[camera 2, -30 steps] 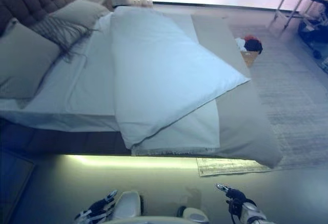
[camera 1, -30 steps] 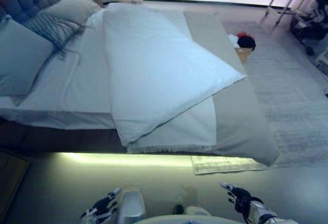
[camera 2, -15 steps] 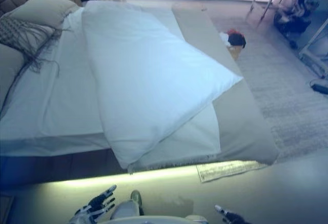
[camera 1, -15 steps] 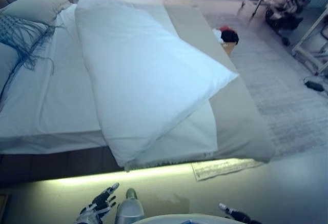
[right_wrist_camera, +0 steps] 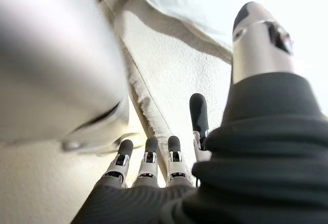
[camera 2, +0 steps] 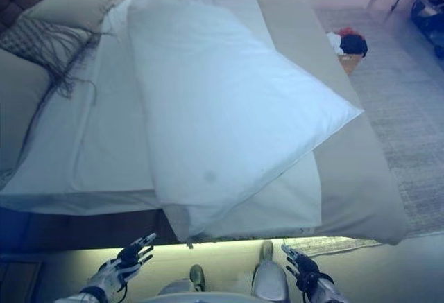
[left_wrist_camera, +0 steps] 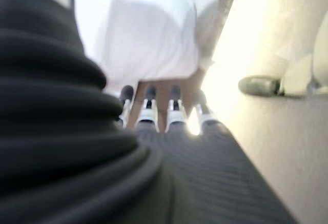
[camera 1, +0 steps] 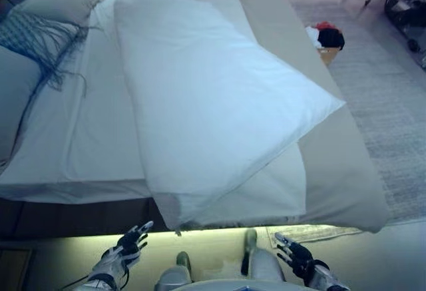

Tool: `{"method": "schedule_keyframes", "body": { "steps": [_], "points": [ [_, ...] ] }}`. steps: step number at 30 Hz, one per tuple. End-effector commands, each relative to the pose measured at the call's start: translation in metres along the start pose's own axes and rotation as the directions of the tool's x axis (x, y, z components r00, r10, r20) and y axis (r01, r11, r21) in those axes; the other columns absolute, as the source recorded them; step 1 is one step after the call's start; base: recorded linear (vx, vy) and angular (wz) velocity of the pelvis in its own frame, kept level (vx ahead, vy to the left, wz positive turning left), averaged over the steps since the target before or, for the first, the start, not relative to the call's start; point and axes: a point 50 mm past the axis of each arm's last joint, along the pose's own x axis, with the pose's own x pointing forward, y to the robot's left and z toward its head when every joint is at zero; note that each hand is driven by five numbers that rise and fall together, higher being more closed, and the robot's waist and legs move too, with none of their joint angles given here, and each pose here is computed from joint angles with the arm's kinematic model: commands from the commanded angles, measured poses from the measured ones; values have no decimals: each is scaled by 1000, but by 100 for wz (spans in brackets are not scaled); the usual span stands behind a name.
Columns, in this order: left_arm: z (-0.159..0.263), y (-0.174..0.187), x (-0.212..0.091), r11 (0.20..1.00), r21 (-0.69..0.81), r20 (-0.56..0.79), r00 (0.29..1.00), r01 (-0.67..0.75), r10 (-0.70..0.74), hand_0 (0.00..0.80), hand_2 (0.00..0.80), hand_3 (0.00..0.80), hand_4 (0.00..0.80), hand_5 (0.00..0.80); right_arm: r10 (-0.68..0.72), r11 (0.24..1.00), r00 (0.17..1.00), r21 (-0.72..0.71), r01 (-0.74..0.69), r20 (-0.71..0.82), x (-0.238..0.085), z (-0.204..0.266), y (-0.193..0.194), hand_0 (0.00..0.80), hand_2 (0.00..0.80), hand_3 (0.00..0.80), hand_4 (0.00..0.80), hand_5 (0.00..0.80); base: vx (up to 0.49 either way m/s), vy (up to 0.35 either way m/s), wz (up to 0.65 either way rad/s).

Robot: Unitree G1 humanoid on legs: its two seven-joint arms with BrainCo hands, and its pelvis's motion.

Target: Make the bed neatly

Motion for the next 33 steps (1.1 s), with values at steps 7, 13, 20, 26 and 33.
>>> {"method": "schedule_keyframes", "body": {
  "steps": [7, 13, 20, 26, 33],
  "points": [
    [24, -42, 15, 982, 109, 40, 987, 152, -157, 0, 0, 0, 0, 0, 48, 982, 952, 161, -100, 302, 11, 93, 20, 0, 0, 0, 0, 0, 119, 114, 22],
    [60, -38, 16, 982, 104, 125, 977, 158, -171, 0, 0, 0, 0, 0, 108, 951, 887, 212, -223, 448, 5, 155, 29, 0, 0, 0, 0, 0, -19, 7, 5],
    [94, -29, 13, 988, 59, 231, 961, 145, -155, 0, 0, 0, 0, 0, 129, 933, 816, 211, -293, 564, -14, 237, 46, 0, 0, 0, 0, 0, -98, -31, 12],
    [115, -42, 11, 976, 30, 347, 913, 215, -212, 0, 0, 0, 0, 0, 93, 932, 787, 226, -285, 609, -37, 285, 40, 0, 0, 0, 0, 0, -108, 37, 11],
    [136, -56, 7, 962, 34, 428, 866, 271, -259, 0, 0, 0, 0, 0, 51, 903, 769, 298, -308, 638, -55, 310, 33, 0, 0, 0, 0, 0, -83, 42, 7]
  ]
}}
